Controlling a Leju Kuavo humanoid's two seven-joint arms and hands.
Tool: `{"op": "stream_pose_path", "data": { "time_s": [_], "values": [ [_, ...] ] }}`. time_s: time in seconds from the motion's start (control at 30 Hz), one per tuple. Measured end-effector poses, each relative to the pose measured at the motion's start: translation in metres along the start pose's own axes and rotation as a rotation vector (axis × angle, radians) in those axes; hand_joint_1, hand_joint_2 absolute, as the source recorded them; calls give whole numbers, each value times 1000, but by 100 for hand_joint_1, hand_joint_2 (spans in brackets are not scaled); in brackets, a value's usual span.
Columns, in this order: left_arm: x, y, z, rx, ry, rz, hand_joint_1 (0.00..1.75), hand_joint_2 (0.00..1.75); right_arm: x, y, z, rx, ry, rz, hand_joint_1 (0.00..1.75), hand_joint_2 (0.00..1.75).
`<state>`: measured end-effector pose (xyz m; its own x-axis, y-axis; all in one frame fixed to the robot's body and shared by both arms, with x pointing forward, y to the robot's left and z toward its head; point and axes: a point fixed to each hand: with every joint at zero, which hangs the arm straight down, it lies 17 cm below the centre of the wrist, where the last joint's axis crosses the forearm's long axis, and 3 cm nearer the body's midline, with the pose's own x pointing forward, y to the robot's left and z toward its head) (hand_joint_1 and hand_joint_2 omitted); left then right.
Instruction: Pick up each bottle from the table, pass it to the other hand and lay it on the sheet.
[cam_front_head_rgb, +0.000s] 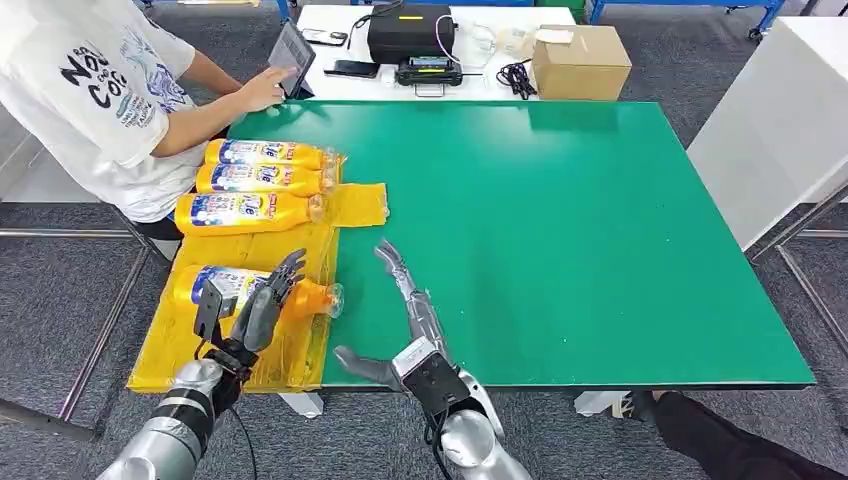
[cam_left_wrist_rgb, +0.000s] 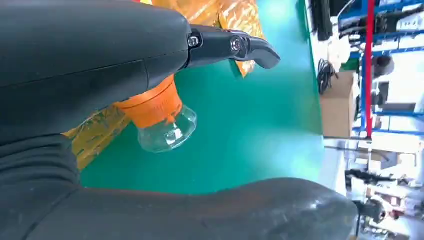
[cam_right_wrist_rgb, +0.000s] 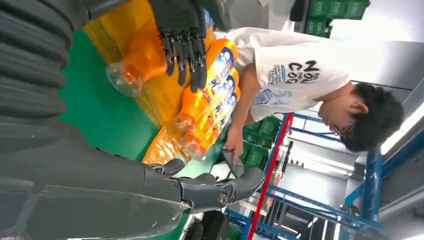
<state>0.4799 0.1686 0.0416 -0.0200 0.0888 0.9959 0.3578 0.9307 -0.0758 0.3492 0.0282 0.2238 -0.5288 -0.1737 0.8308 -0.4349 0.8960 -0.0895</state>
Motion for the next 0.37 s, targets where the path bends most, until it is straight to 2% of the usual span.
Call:
{"op": "stream_pose_path", "data": {
  "time_s": [0.17, 0.33, 0.37],
  "values": [
    [21, 31, -2, 275, -109, -73, 0, 0, -4, -2, 5, -19, 14, 35, 0, 175],
    [47, 30, 2, 384, -206, 12, 0, 0, -7, -19, 15, -96, 30, 54, 0, 175],
    [53, 29, 6, 399, -227, 36, 0, 175, -6, -26, 18, -125, 28, 58, 0, 175]
  ]
}}
